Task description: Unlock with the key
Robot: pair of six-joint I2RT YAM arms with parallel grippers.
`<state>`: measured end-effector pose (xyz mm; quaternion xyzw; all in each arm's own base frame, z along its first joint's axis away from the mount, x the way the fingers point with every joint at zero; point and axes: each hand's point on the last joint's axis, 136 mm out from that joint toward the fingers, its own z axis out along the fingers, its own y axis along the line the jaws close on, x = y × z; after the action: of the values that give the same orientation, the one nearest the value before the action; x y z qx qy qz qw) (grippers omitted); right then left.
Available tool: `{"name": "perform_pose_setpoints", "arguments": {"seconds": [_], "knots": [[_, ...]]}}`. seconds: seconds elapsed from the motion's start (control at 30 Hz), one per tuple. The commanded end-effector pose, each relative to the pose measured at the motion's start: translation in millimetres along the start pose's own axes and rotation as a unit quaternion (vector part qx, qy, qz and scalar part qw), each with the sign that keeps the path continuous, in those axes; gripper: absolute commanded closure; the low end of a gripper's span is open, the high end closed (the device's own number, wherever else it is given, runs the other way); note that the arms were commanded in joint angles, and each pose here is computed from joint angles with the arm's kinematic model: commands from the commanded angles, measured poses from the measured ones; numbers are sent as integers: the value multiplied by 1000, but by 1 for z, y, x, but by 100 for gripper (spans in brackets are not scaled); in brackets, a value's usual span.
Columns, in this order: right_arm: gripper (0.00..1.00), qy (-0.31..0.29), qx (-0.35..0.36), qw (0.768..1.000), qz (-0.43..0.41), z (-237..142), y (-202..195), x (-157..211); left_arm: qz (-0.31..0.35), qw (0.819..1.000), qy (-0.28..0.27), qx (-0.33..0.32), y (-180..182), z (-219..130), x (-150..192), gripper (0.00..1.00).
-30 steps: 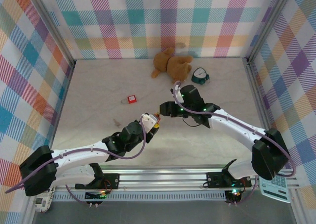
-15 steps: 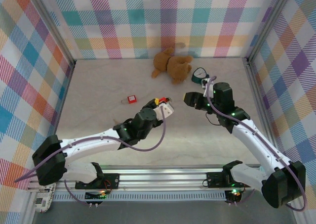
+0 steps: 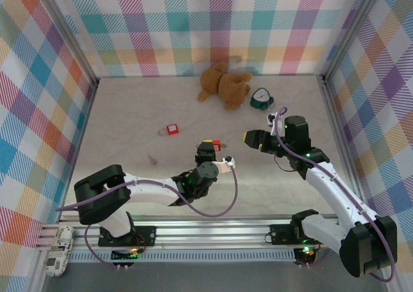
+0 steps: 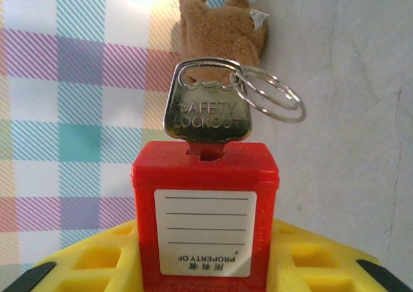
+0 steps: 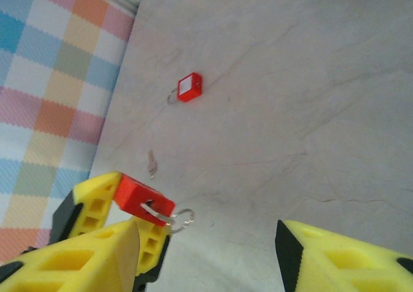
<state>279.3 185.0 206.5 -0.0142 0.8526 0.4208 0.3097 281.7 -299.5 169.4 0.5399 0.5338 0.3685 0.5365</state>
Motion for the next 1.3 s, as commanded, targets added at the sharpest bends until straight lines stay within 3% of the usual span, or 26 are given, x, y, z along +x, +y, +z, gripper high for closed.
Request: {"name": "perform_pose_setpoints", "arguments": {"seconds": [0.0,0.1,0.53,1.27], "knots": [[40,47,-60,997,-18,3,20,10,-1,996,0,-88,27,-11,-6,79],[40,84,-59,994,-33,10,23,23,33,994,-5,-103,14,-12,-15,79],[42,158,26,983,-87,26,11,55,35,996,-18,-84,-12,-15,-20,79],[44,161,105,978,-79,44,-23,51,25,995,-34,-91,-1,-24,-28,79]]}}
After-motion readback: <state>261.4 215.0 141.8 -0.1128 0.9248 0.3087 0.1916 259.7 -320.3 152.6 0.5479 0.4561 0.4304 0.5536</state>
